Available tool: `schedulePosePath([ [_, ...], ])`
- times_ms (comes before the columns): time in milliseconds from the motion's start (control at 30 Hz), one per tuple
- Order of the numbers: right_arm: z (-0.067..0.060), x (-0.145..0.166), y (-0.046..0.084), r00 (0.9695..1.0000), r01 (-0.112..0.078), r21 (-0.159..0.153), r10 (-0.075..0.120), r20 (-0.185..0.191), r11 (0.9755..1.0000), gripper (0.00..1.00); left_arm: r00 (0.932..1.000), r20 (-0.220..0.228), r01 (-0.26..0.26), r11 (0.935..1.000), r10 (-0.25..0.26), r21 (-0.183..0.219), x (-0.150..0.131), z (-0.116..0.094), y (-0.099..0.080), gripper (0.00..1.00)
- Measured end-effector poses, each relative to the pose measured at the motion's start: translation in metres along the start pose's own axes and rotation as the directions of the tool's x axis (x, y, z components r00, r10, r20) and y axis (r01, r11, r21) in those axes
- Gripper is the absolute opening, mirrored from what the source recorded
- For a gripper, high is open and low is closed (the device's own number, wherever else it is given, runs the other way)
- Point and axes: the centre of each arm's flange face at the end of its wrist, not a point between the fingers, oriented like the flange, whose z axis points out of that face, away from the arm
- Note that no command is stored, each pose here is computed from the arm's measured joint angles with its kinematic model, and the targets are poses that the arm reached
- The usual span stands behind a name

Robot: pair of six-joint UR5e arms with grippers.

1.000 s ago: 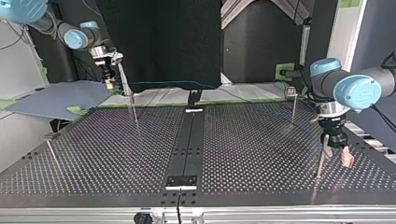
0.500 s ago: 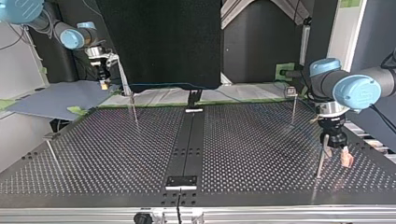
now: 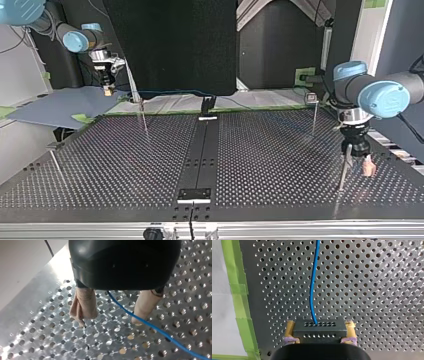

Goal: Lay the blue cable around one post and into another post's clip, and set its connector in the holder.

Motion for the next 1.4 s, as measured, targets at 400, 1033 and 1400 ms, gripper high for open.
schedulePosePath([
  [400,0.000,-0.001,-0.003,1.0000,-0.002,0.004,0.002,0.007,1.0000,0.00,0.9906,-0.043,0.131,0.9907,-0.130,0.036,0.001,-0.021,0.001,1.00],
  [1033,-0.001,-0.002,-0.005,0.9999,-0.008,0.006,0.008,0.014,0.9999,0.00,0.9641,0.018,0.263,0.9621,-0.265,0.071,-0.030,-0.085,-0.010,1.00],
  [1400,0.000,-0.001,-0.005,0.9997,-0.019,0.006,0.019,0.013,0.9998,0.00,0.9807,0.101,0.169,0.9856,-0.168,-0.005,-0.066,-0.121,-0.022,1.00],
])
